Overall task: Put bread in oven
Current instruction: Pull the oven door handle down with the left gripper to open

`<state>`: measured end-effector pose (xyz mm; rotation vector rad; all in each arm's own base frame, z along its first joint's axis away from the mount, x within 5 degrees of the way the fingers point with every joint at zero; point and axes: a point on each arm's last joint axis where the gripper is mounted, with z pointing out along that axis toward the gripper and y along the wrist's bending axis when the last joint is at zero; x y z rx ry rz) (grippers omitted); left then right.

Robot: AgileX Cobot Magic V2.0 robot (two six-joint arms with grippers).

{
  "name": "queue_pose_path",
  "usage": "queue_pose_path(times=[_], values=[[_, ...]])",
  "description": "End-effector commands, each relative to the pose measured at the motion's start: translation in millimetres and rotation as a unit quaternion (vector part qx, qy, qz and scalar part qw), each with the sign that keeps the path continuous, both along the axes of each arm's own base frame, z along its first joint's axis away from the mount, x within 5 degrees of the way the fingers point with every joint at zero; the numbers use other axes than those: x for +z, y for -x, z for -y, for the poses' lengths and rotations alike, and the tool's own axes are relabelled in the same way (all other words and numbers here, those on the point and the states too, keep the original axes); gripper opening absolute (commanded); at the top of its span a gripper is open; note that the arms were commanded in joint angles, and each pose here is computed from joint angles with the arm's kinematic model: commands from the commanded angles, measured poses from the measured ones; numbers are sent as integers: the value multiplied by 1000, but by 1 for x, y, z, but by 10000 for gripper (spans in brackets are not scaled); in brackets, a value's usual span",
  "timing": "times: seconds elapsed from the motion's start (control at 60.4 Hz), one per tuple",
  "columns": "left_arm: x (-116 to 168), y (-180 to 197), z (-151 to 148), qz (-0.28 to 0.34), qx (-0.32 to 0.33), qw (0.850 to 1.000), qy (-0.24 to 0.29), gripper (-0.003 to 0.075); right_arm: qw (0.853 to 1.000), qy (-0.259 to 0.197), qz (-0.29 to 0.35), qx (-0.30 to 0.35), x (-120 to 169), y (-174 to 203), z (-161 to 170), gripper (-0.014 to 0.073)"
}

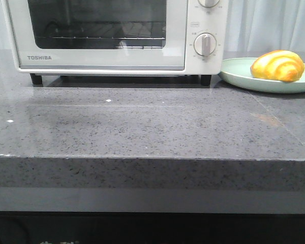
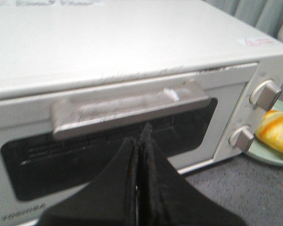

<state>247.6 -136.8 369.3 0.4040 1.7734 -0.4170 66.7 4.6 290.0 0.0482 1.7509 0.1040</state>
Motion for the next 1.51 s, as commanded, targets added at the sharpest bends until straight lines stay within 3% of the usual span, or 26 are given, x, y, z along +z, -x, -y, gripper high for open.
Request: queue_pose_path(times=[0.0,0.149,0.381,0.778,1.076,1.489], values=[[35,-13,11,71,1,996,44,-20,999,4,54,-7,19,-2,1,-66],[39,-36,25,68,-1,997,41,-20,999,4,54,-7,19,-2,1,-66],[15,-49,34,0,-12,1000,5,-20,999,4,54,-7,19,-2,1,-66],[16,2,21,-108,-59,991,-55,-20,999,4,54,-7,19,-2,1,-66],[16,54,11,-68,-92,993,-35,-20,999,4,54,-7,19,-2,1,-66],[4,50,-48,-18,35,999,5,-21,1000,-5,2,-2,11,-8,1,-61]])
